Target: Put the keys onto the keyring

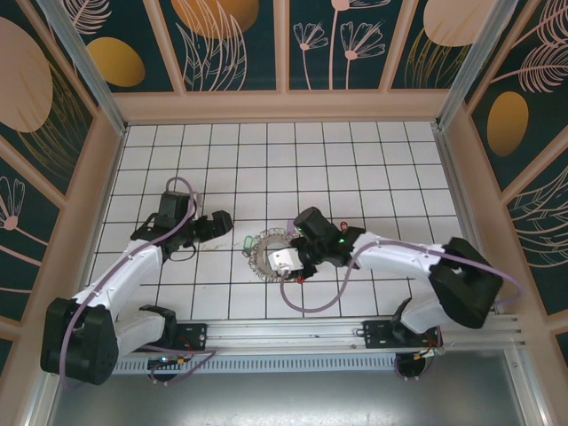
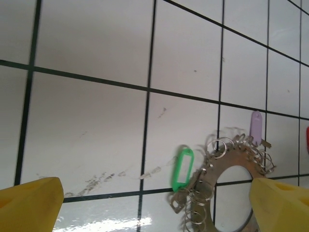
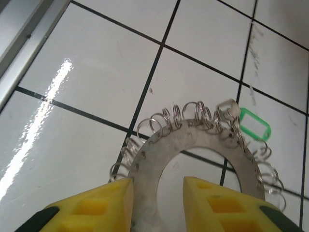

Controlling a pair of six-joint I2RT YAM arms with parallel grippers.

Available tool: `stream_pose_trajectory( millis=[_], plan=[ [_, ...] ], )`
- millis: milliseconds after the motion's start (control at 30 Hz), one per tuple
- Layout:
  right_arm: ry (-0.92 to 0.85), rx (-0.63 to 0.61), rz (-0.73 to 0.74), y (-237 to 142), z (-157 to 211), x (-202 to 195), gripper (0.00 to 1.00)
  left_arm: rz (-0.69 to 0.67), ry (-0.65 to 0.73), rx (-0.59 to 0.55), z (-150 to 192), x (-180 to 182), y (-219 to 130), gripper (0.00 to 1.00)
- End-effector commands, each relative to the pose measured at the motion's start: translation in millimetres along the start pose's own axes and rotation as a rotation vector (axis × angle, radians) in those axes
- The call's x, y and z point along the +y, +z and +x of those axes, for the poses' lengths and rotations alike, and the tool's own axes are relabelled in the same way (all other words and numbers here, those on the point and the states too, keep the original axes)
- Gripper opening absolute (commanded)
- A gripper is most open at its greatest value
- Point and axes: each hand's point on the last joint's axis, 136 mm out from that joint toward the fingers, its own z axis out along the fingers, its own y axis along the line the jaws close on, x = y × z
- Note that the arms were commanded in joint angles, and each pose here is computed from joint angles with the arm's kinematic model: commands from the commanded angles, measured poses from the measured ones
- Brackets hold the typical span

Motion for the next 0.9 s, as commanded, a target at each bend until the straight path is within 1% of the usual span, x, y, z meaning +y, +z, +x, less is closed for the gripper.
stream_pose_trajectory(
  millis=[0, 167, 333, 433, 567, 867],
  plan=[
    [-0.127, -0.011, -0.062, 13, -9, 1, 0.32, -0.004, -0.050, 0.010, 3, 11, 4, 0.98],
    [-0.175, 0.085, -0.126, 37, 4, 2, 0.26, -0.007, -0.052, 0.018, 4, 16, 7, 0.99],
    [-0.200, 0.149, -0.156, 45, 16, 5, 0.28, -0.019, -0.038, 0.030, 6, 20, 9, 0.99],
    [-0.189, 0.158, -0.177, 45, 19, 10, 0.29, -0.014, -0.035, 0.025, 6, 19, 8, 0.98],
    [-0.175, 0.156, -0.203, 44, 19, 16, 0.33, -0.015, -0.031, 0.021, 5, 19, 7, 0.99],
    [-0.192, 0.167, -0.206, 49, 22, 19, 0.36, -0.015, -0.031, 0.020, 5, 19, 8, 0.98]
  ],
)
